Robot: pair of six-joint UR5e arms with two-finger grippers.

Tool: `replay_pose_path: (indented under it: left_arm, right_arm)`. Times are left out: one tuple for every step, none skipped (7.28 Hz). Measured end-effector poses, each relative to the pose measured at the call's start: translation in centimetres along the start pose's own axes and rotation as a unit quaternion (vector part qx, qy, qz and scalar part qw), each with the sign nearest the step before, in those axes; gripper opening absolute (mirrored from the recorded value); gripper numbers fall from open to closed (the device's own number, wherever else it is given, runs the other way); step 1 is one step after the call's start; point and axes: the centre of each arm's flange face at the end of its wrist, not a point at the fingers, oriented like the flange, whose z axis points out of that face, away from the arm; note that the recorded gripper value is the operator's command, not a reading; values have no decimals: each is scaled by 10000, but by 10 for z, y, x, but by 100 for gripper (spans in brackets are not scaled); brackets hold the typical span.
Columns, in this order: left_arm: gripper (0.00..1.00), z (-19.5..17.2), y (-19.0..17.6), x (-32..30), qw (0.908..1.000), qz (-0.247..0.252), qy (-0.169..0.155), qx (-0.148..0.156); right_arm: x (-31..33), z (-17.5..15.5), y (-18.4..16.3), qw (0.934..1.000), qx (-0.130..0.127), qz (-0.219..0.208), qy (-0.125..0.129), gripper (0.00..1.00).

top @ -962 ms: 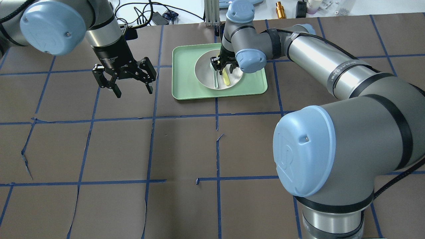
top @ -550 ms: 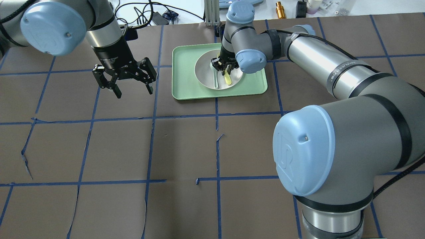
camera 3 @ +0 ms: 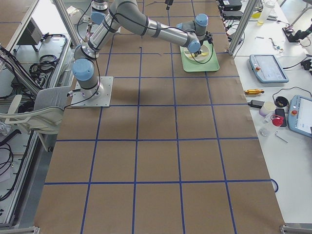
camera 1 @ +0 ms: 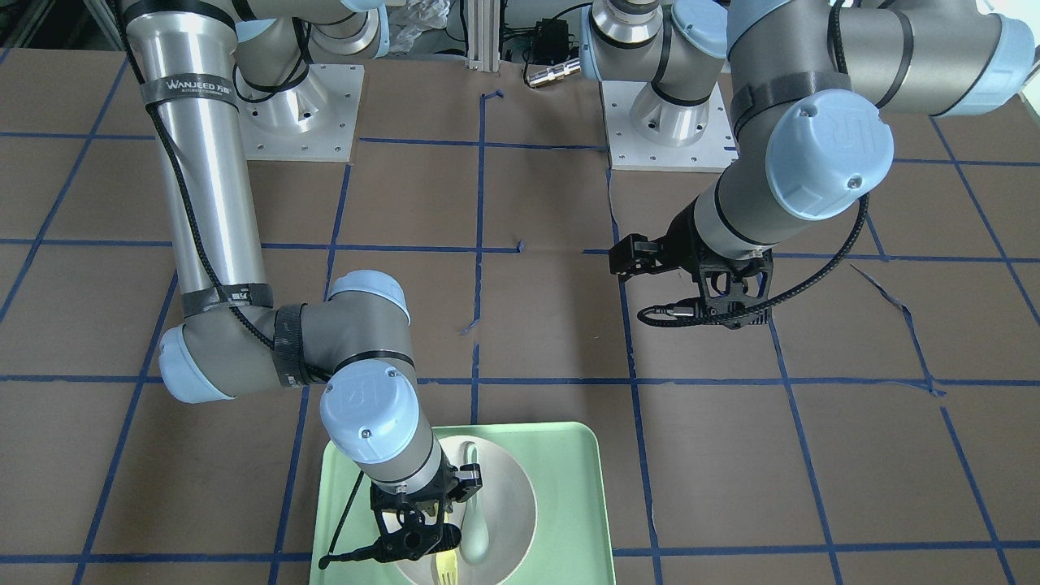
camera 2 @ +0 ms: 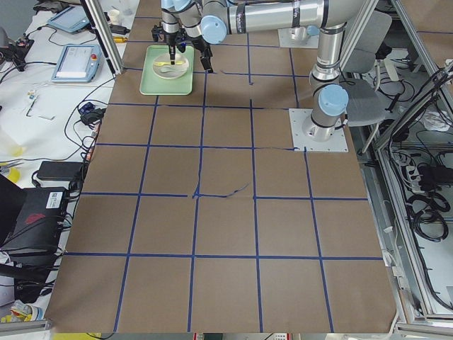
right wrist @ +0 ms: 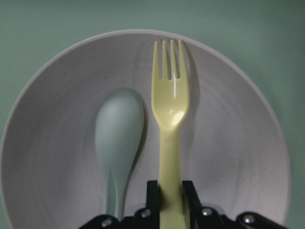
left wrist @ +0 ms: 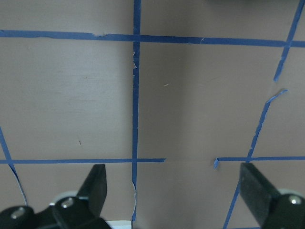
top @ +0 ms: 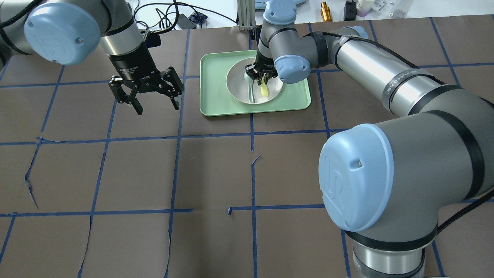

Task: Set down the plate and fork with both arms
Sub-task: 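Lift the yellow fork and set it on the tray beside the plate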

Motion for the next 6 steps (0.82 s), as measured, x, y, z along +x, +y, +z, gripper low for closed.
replay_pose_path:
  left_arm:
    - [100, 0, 0, 0, 10000, 0, 0, 1]
    - [100, 0, 0, 0, 10000, 0, -1, 3]
    - [100, -1, 0, 0, 10000, 0, -1, 9]
    - [100, -1, 0, 0, 10000, -4, 0, 14]
    - [100, -1, 0, 0, 10000, -11, 0, 16]
    - [100, -1, 0, 1, 10000, -8, 0, 16]
  right_arm:
    - [-1, -11, -1, 10000, 63, 27, 16, 0]
    - [-1, -24, -1, 9999, 145, 37, 47, 0]
    - [1, -34, -2, 9998, 206, 29, 71, 0]
    - [11, -40, -5, 9996, 247, 31, 96, 0]
    - [32, -44, -9, 9996, 269, 54, 115, 0]
    - [63, -42, -13, 9996, 244, 50, 135, 0]
